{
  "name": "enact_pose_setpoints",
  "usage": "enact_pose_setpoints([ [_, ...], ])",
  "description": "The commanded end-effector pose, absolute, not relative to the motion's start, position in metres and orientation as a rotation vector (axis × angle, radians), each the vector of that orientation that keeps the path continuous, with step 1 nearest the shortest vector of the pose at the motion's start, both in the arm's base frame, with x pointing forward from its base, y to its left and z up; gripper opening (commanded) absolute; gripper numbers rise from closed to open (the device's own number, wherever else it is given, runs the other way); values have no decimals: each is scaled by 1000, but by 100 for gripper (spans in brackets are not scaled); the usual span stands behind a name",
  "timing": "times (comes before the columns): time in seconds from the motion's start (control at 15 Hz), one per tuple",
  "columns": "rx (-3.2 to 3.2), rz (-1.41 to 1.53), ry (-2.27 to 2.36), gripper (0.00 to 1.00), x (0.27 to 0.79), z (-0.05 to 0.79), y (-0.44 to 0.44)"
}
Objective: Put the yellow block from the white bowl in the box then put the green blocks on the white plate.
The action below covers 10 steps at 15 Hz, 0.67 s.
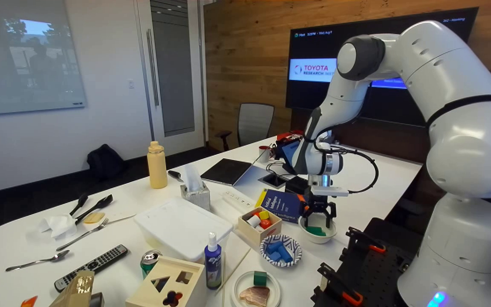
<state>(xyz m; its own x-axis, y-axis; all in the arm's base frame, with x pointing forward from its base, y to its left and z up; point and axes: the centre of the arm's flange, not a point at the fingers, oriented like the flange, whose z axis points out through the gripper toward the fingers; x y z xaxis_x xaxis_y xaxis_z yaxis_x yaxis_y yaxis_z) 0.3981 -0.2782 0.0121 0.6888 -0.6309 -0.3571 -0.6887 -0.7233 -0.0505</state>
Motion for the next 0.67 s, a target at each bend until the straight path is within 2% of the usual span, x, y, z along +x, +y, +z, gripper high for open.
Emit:
enact_pose_setpoints([
  [0.0,-2739,467,1089,100,401,12,-270],
  [0.6,-2785,432,1084,100,408,2,-270],
])
